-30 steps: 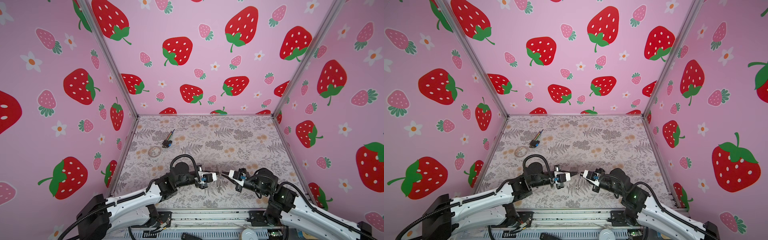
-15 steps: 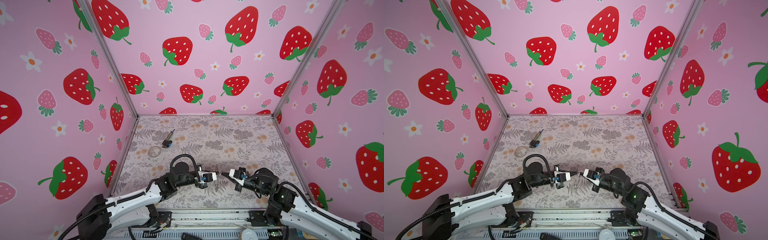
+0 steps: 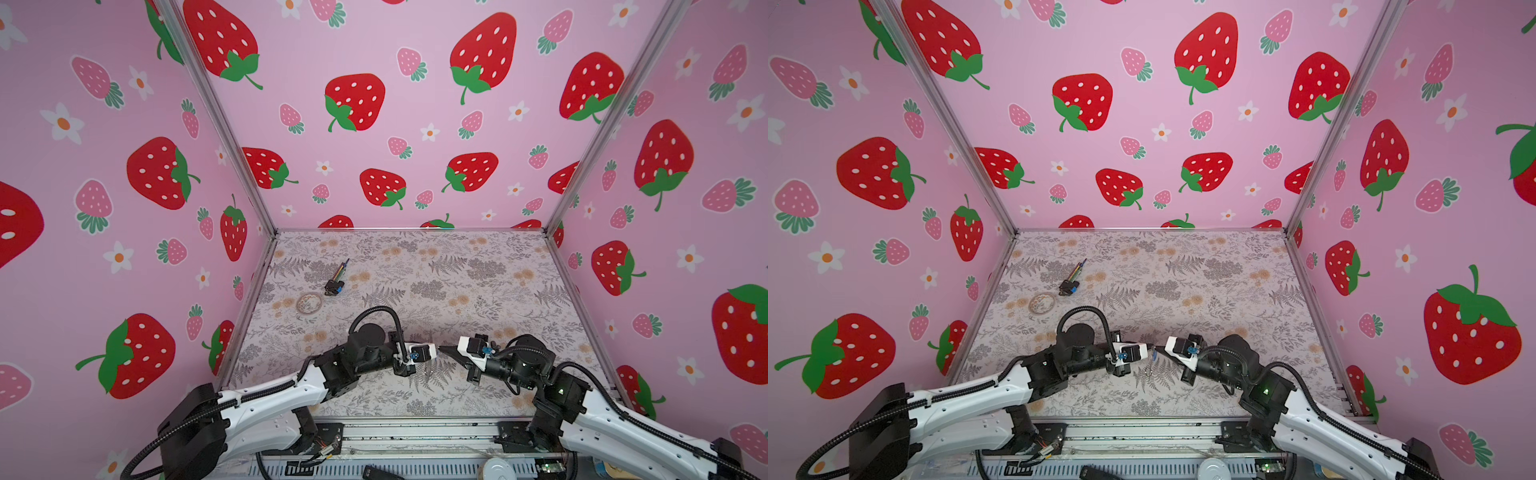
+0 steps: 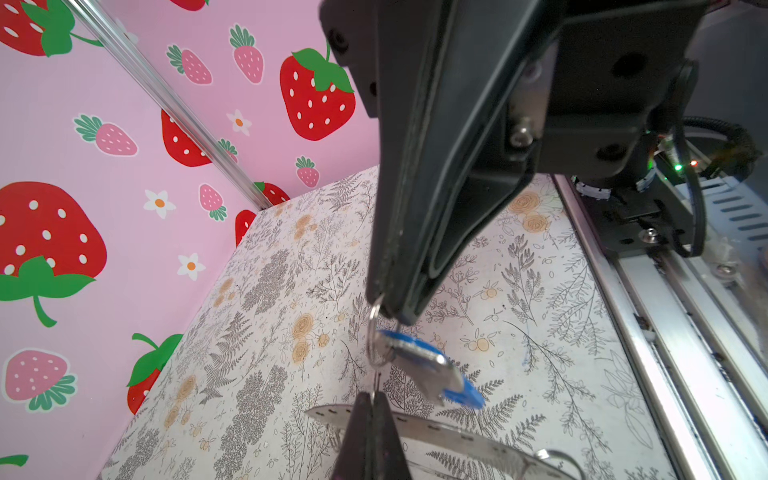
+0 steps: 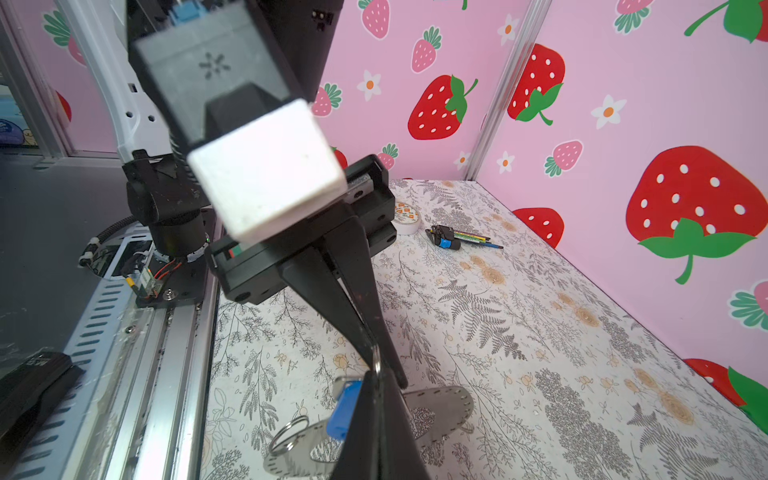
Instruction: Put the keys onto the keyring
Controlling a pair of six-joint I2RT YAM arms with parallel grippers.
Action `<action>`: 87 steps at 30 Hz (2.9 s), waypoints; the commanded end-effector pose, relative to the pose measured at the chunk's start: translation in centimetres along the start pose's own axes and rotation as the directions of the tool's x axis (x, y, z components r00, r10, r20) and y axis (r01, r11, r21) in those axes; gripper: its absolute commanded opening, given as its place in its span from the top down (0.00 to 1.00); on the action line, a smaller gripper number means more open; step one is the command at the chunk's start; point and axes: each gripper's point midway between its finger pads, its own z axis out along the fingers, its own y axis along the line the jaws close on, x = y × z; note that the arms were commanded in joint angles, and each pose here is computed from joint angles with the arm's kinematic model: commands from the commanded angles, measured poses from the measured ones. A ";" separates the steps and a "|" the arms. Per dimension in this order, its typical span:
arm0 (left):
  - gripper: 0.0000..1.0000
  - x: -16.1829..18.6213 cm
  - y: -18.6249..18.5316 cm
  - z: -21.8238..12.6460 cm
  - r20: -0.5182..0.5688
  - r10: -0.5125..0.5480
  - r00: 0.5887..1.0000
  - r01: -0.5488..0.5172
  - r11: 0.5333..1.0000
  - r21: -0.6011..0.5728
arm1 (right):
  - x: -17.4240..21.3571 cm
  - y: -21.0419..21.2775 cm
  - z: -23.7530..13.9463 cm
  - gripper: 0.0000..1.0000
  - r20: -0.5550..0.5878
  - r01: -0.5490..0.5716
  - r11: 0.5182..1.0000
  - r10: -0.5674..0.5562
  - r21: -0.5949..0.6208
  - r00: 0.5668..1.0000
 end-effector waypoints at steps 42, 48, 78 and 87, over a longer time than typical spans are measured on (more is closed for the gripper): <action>1.00 0.8 7.1 -0.7 -0.133 -0.048 0.990 0.004 0.950 -0.313 | 18.4 -0.9 -3.2 1.00 -0.398 -0.491 0.447 0.894 0.748 0.207; 1.00 0.8 6.9 -0.6 -0.131 -0.051 0.990 0.009 0.952 -0.305 | 19.4 0.3 -3.4 1.00 -0.449 -0.516 0.449 0.883 0.730 0.134; 1.00 0.1 8.3 -2.3 -0.133 0.007 0.991 -0.056 0.927 -0.370 | 19.0 -12.5 2.7 1.00 -0.327 -0.351 0.619 0.719 0.702 0.613; 1.00 0.3 8.1 -1.9 -0.136 0.000 0.991 -0.050 0.932 -0.358 | 21.1 -9.4 -0.1 1.00 -0.330 -0.357 0.597 0.745 0.718 0.580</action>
